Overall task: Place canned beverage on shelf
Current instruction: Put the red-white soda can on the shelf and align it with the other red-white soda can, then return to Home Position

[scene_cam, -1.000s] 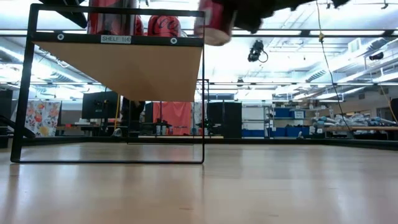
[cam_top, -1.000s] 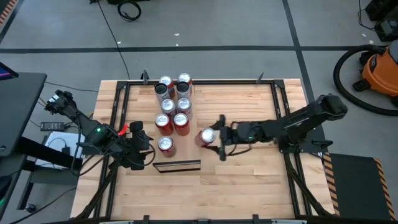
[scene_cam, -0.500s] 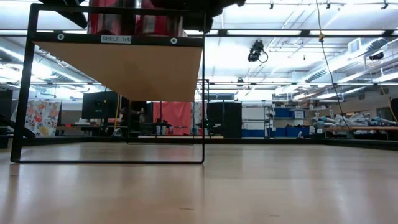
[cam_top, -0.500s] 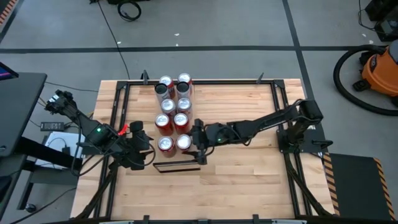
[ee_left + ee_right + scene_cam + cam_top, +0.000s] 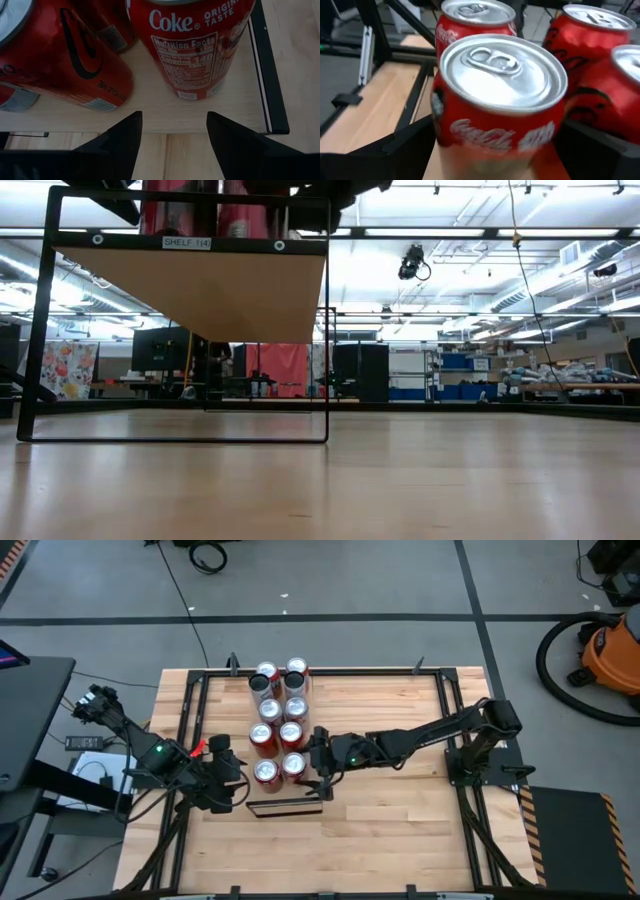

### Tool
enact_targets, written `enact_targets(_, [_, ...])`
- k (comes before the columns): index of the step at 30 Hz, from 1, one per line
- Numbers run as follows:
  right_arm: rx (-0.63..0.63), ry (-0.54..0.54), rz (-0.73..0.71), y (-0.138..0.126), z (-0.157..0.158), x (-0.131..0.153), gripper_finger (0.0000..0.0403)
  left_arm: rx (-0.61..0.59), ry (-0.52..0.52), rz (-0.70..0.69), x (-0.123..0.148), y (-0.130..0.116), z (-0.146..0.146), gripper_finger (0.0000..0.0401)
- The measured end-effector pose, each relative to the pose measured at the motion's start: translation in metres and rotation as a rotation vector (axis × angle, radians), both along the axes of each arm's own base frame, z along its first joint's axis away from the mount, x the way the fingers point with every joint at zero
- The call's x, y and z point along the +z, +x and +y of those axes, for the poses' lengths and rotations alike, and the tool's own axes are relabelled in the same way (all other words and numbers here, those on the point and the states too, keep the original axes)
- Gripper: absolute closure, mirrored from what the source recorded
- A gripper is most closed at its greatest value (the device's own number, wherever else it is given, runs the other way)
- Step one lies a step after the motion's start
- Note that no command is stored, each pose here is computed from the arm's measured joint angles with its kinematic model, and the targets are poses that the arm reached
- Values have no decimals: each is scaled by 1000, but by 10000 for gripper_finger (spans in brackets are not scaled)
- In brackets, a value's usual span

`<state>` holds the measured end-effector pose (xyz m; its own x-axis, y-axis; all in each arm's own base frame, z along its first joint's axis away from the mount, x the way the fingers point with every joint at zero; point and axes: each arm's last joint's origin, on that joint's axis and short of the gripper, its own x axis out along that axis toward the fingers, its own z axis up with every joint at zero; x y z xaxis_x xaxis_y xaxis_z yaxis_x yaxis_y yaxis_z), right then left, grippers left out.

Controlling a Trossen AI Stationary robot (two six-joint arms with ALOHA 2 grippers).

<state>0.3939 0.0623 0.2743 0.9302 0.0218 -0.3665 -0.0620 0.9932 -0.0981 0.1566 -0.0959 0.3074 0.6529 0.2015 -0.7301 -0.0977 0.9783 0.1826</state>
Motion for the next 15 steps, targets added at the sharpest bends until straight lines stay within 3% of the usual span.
enact_targets(15, [-32,-8,48,-25,6,22,26,-4,10,10,0,-1,1,168])
